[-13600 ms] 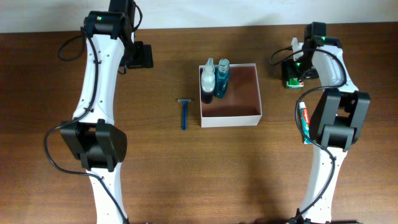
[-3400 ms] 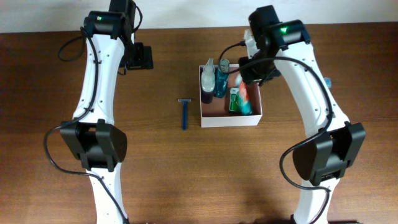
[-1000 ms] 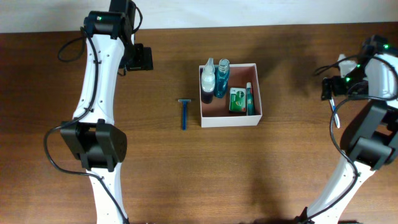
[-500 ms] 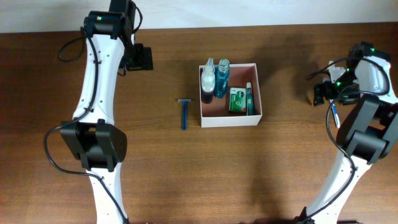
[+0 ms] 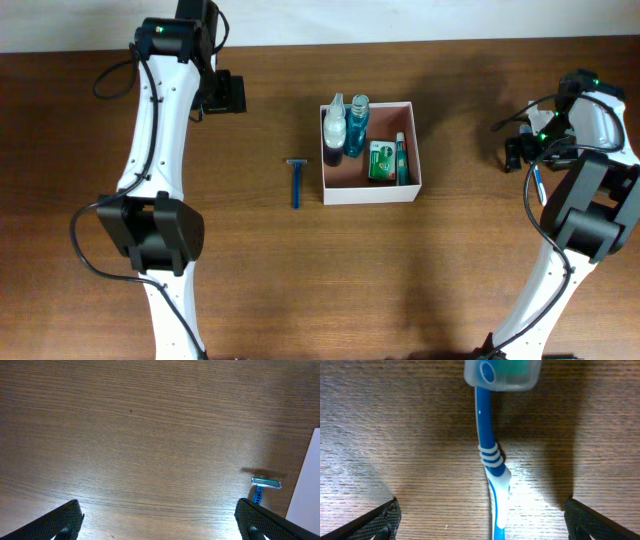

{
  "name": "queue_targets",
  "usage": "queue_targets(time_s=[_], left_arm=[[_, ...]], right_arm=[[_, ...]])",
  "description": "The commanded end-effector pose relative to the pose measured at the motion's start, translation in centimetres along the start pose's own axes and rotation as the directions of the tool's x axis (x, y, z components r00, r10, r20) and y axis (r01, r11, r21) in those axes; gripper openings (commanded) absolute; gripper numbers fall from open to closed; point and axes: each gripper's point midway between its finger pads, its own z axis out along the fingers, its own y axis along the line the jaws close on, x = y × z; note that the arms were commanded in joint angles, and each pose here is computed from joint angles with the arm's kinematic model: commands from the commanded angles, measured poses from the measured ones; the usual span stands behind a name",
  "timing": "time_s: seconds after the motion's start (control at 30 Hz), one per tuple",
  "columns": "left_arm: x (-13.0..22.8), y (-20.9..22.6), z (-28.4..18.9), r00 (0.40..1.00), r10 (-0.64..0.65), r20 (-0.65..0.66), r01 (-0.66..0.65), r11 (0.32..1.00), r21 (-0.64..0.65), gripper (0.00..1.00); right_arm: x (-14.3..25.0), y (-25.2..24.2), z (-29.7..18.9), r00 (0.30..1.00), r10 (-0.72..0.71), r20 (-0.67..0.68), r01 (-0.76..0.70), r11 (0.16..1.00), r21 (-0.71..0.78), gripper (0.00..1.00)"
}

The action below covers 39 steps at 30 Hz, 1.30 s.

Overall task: Pack container
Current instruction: 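Lower the right gripper and grasp the toothbrush handle, then lift the toothbrush and carry it over the pink box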

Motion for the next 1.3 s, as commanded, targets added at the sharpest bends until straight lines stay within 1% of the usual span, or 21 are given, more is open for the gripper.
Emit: queue_targets(time_s=[0.0,0.23,0.33,0.5,0.6,0.7,0.77,0.8,1.0,1.1,1.27], left_arm=[[0.1,0.0,0.2,1.0,-0.009,-0.007,0.009,1.0,0.002,0.99],[0.1,0.0,0.2,1.0,-0.009,-0.007,0.009,1.0,0.002,1.0],[0.1,0.0,0.2,1.0,-0.009,-0.007,0.01,1.0,0.002,0.99],[0.1,0.0,0.2,1.0,-0.009,-0.007,0.009,1.0,0.002,0.99],[0.1,0.0,0.2,1.0,-0.009,-0.007,0.009,1.0,0.002,1.0],[0.1,0.0,0.2,1.0,-0.009,-0.007,0.009,1.0,0.002,0.99],[0.1,0.0,0.2,1.0,-0.009,-0.007,0.009,1.0,0.002,0.99],[0.1,0.0,0.2,1.0,-0.009,-0.007,0.009,1.0,0.002,0.99],[0.1,0.0,0.2,1.0,-0.009,-0.007,0.009,1.0,0.002,0.99],[0.1,0.0,0.2,1.0,-0.009,-0.007,0.009,1.0,0.002,1.0],[0.1,0.0,0.2,1.0,-0.01,-0.006,0.01,1.0,0.002,0.99]], right_arm=[[0.6,-0.5,1.6,0.999,-0.008,-0.046,0.009,1.0,0.028,0.99],[0.6,-0.4,1.8,0.999,-0.009,-0.046,0.011,1.0,0.028,0.99],[0.8,-0.4,1.9,0.999,-0.001,-0.053,0.002,1.0,0.026,0.85],[0.8,-0.4,1.9,0.998,0.041,-0.053,-0.04,0.999,0.028,0.66],[0.9,-0.4,1.9,0.998,0.044,-0.054,-0.042,0.999,0.028,0.48],[1.0,-0.4,1.9,0.997,0.043,-0.059,-0.042,0.999,0.031,0.35],[1.0,-0.4,1.9,0.996,0.06,-0.06,-0.058,0.998,0.034,0.24],[1.0,-0.4,1.9,0.996,0.07,-0.06,-0.068,0.997,0.034,0.21],[1.3,-0.3,1.8,0.994,0.084,-0.071,-0.082,0.996,0.031,0.13],[1.3,-0.3,1.6,0.992,0.103,-0.072,-0.101,0.994,0.032,0.04],[1.0,-0.4,0.5,0.99,0.128,-0.067,-0.126,0.991,0.033,0.04]])
